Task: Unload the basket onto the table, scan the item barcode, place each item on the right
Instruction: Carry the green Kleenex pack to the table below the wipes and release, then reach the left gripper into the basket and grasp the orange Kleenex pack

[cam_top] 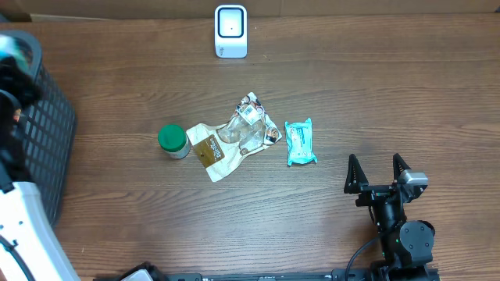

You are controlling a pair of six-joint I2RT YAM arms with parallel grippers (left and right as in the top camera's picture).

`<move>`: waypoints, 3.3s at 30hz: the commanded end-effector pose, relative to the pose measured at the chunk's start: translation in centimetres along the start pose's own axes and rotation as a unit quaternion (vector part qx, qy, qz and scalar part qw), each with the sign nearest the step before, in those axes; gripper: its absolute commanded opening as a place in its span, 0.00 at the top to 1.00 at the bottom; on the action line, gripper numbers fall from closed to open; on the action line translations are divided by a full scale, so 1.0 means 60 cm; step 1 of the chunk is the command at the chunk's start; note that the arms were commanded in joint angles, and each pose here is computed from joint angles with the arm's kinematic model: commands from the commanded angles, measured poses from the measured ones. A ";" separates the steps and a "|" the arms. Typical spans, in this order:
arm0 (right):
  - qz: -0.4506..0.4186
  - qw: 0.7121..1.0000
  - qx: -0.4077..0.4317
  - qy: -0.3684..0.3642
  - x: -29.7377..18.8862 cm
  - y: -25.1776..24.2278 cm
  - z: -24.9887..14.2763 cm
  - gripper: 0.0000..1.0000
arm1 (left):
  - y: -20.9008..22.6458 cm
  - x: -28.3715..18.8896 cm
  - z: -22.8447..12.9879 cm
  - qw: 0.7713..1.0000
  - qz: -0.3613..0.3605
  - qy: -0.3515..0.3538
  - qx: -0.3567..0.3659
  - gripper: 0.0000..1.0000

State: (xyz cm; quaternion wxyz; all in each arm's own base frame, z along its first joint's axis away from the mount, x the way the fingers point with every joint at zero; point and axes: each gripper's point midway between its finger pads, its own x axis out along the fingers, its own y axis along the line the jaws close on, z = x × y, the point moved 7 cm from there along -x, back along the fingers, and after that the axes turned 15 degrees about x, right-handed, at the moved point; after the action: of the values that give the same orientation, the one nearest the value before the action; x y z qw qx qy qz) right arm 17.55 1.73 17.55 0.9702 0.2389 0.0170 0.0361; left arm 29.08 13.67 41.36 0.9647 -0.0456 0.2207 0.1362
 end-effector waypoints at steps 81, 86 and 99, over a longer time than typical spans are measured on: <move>-0.002 1.000 -0.002 -0.001 0.000 -0.002 -0.004 0.00 | 0.077 0.013 0.103 0.984 0.097 0.129 -0.071 0.00; -0.002 1.000 -0.002 -0.001 0.000 -0.002 -0.004 0.00 | 0.129 0.036 0.096 0.979 0.127 0.131 -0.095 0.01; -0.002 1.000 -0.002 -0.001 0.000 -0.002 -0.004 0.00 | 0.294 0.221 -0.059 0.923 0.187 0.272 -0.198 0.00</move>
State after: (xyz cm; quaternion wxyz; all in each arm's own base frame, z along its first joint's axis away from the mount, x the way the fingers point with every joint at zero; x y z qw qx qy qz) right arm 17.55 1.74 17.55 0.9702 0.2389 0.0169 0.0364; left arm 34.39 30.37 34.73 0.8169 -0.2106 0.4325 0.3181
